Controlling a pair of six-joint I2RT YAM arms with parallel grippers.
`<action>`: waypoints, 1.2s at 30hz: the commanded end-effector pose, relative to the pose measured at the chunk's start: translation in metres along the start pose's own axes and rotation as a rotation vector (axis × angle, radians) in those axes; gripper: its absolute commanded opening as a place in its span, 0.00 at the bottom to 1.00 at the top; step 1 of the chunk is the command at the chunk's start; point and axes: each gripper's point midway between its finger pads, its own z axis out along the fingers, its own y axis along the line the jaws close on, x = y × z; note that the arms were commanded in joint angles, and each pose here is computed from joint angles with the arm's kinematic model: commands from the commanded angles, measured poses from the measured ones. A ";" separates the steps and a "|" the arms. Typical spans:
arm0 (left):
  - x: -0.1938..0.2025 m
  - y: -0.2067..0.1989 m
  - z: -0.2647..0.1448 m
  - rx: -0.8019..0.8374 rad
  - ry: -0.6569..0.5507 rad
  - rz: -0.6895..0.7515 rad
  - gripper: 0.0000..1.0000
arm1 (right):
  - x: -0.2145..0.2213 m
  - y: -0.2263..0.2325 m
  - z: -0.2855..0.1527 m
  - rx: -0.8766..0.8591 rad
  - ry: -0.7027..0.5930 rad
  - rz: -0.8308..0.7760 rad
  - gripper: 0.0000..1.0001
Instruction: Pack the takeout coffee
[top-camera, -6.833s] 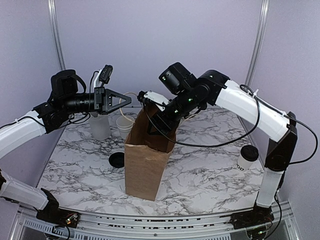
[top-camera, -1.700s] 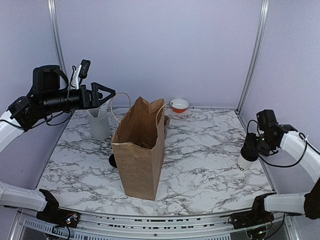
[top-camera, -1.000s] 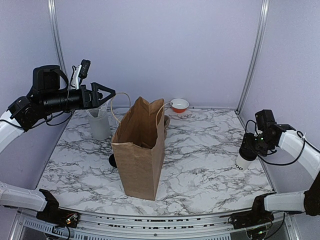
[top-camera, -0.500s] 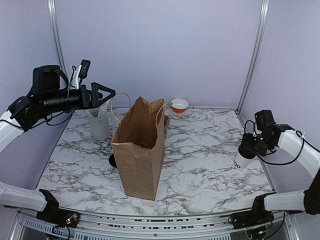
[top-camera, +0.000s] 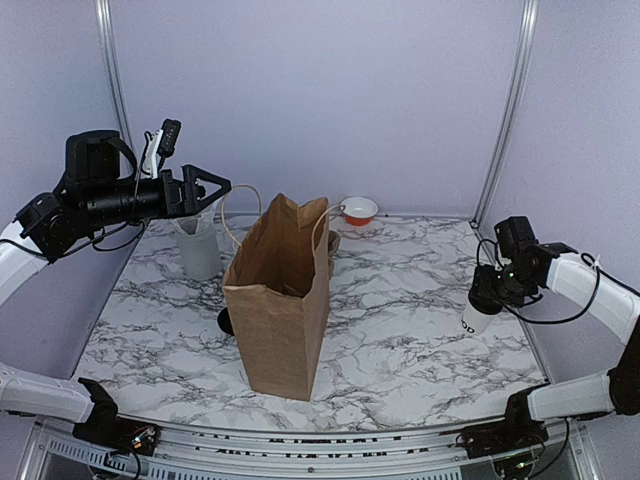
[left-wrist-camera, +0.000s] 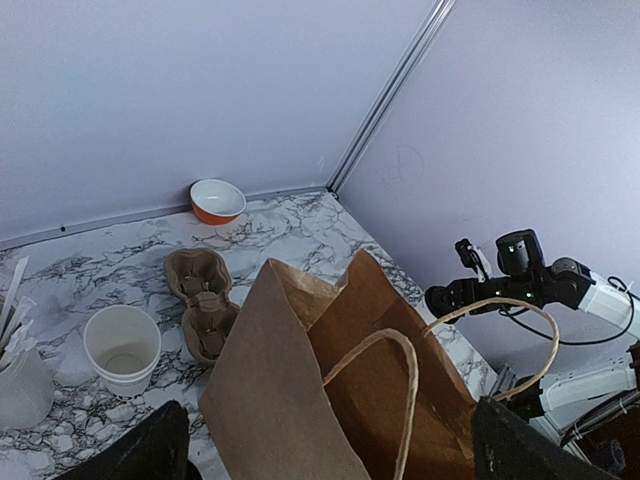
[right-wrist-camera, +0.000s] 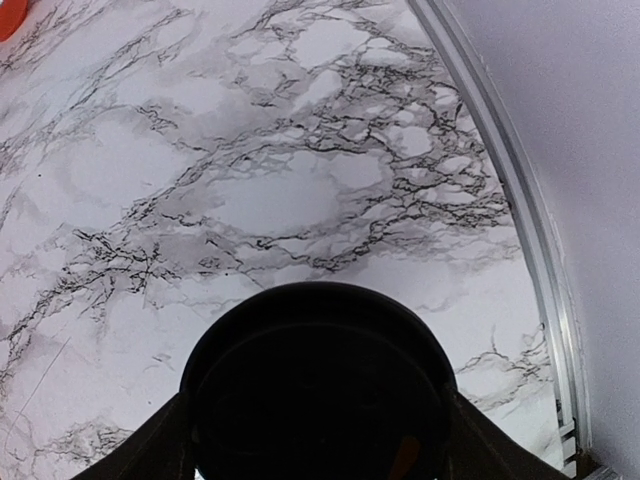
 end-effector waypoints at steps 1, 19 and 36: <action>-0.007 0.000 -0.003 -0.008 -0.014 0.003 0.99 | 0.013 0.014 0.003 -0.048 0.070 -0.035 0.77; 0.000 -0.005 0.004 0.038 0.024 -0.012 0.99 | -0.009 0.044 -0.020 -0.174 0.024 -0.079 0.66; 0.009 -0.011 0.017 0.095 0.074 -0.021 0.85 | -0.095 0.143 -0.135 -0.485 -0.219 -0.246 0.64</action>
